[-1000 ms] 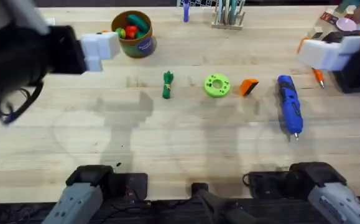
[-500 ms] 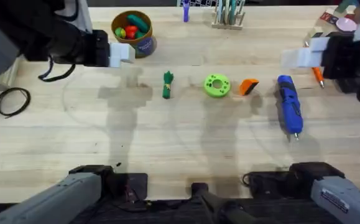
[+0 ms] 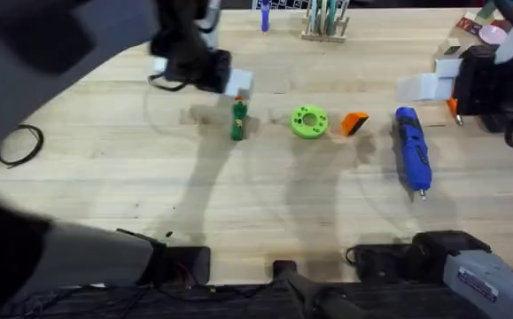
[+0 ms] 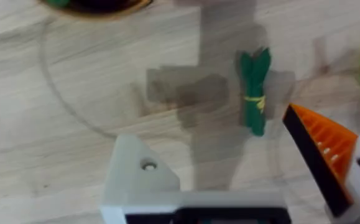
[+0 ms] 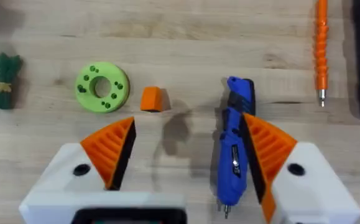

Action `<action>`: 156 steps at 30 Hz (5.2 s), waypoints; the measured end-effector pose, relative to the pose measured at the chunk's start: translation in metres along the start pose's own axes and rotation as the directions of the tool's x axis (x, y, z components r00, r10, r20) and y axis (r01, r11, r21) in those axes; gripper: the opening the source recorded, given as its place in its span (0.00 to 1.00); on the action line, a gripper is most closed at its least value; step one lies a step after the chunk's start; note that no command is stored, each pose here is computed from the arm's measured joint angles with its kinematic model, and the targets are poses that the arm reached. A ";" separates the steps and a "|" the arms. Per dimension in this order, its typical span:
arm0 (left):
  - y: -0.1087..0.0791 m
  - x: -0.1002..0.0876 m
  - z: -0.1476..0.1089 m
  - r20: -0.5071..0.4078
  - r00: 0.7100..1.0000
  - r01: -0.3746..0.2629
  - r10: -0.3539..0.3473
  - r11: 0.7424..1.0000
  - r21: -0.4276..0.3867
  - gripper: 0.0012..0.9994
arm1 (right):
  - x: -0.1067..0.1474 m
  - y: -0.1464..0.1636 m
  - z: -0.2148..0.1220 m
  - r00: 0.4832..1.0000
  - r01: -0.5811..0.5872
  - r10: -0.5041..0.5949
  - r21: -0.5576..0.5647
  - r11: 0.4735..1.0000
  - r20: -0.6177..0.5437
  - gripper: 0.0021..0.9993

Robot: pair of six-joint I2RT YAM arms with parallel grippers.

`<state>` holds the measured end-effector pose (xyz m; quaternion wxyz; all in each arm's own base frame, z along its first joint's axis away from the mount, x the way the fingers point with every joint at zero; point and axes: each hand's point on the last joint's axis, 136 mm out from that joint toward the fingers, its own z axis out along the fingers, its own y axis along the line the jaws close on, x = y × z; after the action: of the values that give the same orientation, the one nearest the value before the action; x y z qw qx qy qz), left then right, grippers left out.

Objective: Pick up the gripper from the table and insert it into the empty holder that is missing its gripper. Then pick up a screw, insert it into the mounting hole, and use the screwdriver to tighten it. Finally, clean up the table by picking up the vegetable and placing it into the bucket.

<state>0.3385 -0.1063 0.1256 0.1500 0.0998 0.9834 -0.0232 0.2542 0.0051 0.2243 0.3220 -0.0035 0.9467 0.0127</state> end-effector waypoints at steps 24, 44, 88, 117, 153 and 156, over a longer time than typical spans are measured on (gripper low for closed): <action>-0.024 0.027 0.090 -0.289 0.945 0.154 -0.156 0.988 -0.030 0.89 | 0.000 0.000 0.000 1.000 0.000 0.000 0.000 1.000 0.000 0.99; -0.027 0.028 0.089 -0.300 0.939 0.166 -0.166 0.986 -0.026 0.00 | 0.000 0.000 0.000 1.000 0.000 0.000 0.000 1.000 0.000 0.99; -0.010 0.016 -0.109 0.155 0.966 0.201 -0.208 0.978 0.062 0.99 | 0.031 0.000 -0.002 0.992 -0.003 0.003 0.001 1.000 -0.128 0.99; 0.052 0.099 -0.240 0.704 0.666 0.284 -0.248 0.957 0.069 0.99 | 0.081 0.000 -0.014 0.944 -0.007 0.008 0.003 1.000 -0.328 0.99; -0.063 0.136 -0.084 0.883 0.461 -0.559 -0.088 0.744 0.366 0.99 | 0.081 0.000 -0.014 0.944 -0.007 0.008 0.003 1.000 -0.328 0.99; -0.067 0.139 -0.082 0.877 0.470 -0.571 -0.103 0.722 0.391 0.99 | 0.081 0.000 -0.014 0.945 -0.008 0.008 0.003 1.000 -0.328 0.99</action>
<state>0.1717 -0.1391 0.1629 0.5719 0.2645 0.6766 -0.3810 0.1817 0.0048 0.1865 0.1599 -0.0015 0.9871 0.0125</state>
